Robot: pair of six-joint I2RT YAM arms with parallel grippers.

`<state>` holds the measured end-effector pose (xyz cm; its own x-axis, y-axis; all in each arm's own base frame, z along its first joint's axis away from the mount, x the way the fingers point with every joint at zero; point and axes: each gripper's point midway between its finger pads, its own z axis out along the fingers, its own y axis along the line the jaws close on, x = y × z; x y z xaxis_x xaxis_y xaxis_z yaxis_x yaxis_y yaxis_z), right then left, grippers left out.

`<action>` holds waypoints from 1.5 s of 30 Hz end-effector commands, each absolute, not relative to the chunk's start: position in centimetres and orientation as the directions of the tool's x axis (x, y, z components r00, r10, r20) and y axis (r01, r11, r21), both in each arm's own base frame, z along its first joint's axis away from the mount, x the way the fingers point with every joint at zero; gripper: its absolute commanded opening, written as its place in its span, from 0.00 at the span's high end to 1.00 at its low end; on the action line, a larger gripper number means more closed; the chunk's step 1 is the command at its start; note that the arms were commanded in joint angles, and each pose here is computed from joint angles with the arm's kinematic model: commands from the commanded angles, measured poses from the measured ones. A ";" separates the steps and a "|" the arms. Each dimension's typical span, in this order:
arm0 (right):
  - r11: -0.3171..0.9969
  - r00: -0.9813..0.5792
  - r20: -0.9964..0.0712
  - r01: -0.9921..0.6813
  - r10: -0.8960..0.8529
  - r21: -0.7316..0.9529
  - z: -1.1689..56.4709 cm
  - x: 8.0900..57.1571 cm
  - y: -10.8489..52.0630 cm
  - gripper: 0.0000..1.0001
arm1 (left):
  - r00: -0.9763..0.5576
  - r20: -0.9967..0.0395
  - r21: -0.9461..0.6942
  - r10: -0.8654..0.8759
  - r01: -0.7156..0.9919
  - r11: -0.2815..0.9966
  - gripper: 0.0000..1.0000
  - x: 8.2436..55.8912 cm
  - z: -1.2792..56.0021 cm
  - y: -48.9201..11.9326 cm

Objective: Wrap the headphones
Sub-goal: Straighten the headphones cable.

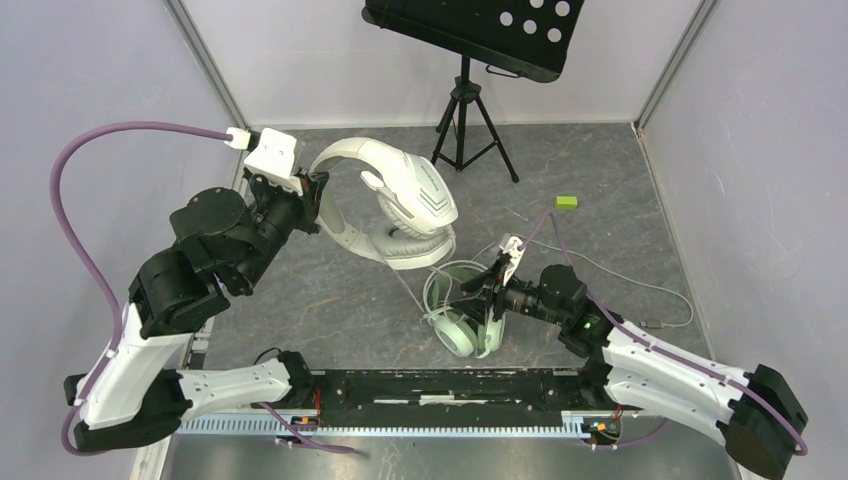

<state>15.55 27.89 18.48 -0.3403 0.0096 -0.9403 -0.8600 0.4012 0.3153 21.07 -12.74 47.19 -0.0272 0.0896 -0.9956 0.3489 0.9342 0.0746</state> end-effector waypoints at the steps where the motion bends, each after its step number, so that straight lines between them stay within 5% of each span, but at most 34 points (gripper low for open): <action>1: 0.353 -0.395 -0.910 -0.840 0.123 0.412 19.8 15.5 29.1 0.44 | 0.070 -0.993 -0.062 -0.091 0.333 0.941 0.98 20.8 52.0 -12.1; 17: 0.236 -0.474 -0.839 -0.812 0.268 0.534 20.3 15.1 31.6 0.43 | 0.083 -0.996 -0.019 -0.040 0.240 0.970 0.98 22.2 51.6 -11.6; 21: 0.134 -0.497 -0.798 -0.814 0.341 0.565 22.5 14.6 32.3 0.58 | 0.103 -0.995 0.010 -0.009 0.180 0.984 0.98 22.9 51.4 -11.2; 26: -0.067 -0.506 -0.680 -0.825 0.530 0.561 28.1 13.2 30.2 1.00 | 0.084 -0.992 0.094 0.090 0.049 0.994 0.98 24.1 50.3 -9.9; 31: -0.178 -0.440 -0.508 -0.857 0.740 0.483 35.2 13.7 24.6 1.00 | 0.036 -0.988 0.148 0.151 -0.062 0.987 0.98 25.0 48.6 -8.2; 39: 0.185 0.092 -0.218 -0.870 0.972 0.458 42.4 16.5 12.6 1.00 | -0.061 -0.992 0.121 0.114 -0.138 0.983 0.98 26.2 45.7 -5.0; 45: 0.558 0.497 -0.305 -0.508 0.812 0.656 43.8 21.5 6.0 1.00 | -0.066 -0.995 0.077 0.074 -0.048 0.996 0.98 26.6 45.3 -6.6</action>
